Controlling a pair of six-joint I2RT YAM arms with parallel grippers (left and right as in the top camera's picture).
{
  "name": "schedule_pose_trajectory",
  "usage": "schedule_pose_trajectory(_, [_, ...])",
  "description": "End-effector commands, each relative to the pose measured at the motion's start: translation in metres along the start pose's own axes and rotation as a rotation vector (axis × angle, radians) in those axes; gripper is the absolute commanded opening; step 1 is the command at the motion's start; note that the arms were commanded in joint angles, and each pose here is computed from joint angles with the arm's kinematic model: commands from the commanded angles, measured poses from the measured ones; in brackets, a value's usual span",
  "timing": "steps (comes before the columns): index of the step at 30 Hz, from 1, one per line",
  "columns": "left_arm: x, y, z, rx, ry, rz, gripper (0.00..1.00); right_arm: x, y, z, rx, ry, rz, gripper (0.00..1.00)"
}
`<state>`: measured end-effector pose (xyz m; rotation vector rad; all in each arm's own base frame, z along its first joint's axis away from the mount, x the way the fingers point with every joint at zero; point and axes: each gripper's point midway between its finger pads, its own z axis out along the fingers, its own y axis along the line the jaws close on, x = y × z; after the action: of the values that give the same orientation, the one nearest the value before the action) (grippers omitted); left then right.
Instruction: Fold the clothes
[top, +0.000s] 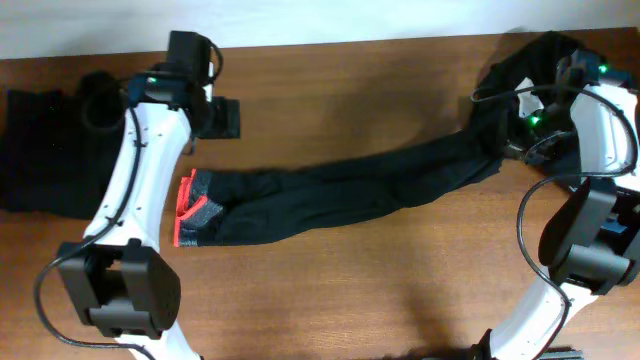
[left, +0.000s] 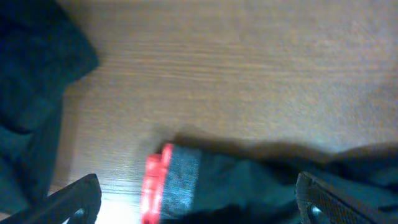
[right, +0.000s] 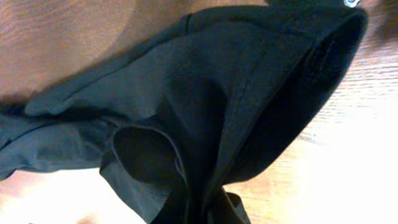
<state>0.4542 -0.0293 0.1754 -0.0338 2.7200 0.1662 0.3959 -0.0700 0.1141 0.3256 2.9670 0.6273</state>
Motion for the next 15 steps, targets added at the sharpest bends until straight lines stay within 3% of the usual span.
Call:
schedule_pose_trajectory(1, [-0.024, 0.027, -0.03, -0.024, -0.088, -0.043, 0.99, -0.003, -0.001, -0.011, 0.026, -0.015, -0.027, 0.04])
schedule_pose_trajectory(8, [-0.04, 0.064, -0.072, -0.04, -0.192, -0.125, 0.99, 0.007, 0.041, 0.0, 0.002, 0.051, -0.161, 0.04])
schedule_pose_trajectory(15, [-0.035, 0.081, -0.079, -0.058, -0.188, -0.155, 0.99, 0.026, 0.112, 0.032, -0.006, 0.127, -0.337, 0.04])
